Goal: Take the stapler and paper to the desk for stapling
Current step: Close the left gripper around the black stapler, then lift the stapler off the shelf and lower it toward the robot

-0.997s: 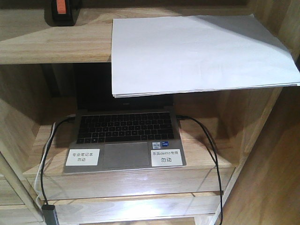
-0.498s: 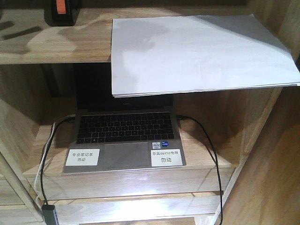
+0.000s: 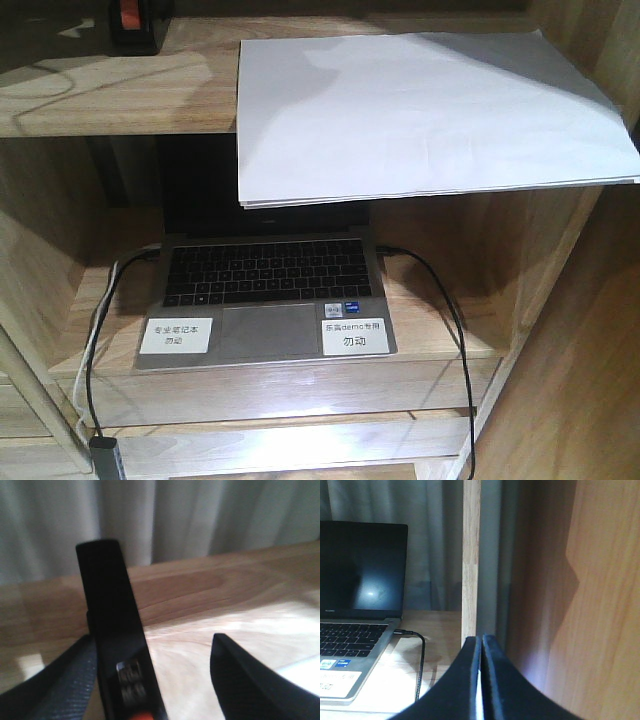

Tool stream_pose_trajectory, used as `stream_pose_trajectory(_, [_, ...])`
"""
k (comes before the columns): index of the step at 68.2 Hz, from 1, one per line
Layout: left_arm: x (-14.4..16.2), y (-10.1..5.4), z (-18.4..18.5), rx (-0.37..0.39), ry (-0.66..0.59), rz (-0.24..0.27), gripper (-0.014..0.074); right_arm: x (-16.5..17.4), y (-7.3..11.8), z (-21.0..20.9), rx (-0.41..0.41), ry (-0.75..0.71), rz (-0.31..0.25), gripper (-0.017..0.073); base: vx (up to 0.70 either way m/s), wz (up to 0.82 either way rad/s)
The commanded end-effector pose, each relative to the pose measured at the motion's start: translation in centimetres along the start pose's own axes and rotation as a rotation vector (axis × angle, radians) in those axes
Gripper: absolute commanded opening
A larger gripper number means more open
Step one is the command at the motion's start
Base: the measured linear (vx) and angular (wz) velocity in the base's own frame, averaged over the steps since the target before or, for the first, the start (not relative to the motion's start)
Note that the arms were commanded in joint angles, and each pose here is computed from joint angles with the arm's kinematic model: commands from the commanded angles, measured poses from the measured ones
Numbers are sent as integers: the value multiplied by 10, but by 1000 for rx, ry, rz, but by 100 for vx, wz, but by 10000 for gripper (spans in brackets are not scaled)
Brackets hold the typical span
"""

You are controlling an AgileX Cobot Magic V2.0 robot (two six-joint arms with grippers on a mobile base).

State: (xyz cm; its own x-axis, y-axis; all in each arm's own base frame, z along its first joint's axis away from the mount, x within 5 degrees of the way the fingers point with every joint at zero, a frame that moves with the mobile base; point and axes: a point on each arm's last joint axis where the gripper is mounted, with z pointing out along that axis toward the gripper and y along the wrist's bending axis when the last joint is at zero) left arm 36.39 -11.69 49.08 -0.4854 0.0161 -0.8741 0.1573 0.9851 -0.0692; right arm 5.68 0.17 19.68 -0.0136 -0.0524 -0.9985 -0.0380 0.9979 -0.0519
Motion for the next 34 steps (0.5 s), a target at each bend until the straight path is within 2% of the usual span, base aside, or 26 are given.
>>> stream_pose_trajectory(1, [-17, 3, -22, -36, -108, -19, 461, -6, 0, -1, 0, -83, -9, -10, 0, 0])
stream_pose_trajectory(34, [-10, 1, 6, -47, -66, -32, 447, -6, 0, -1, 0, -83, -9, -10, 0, 0])
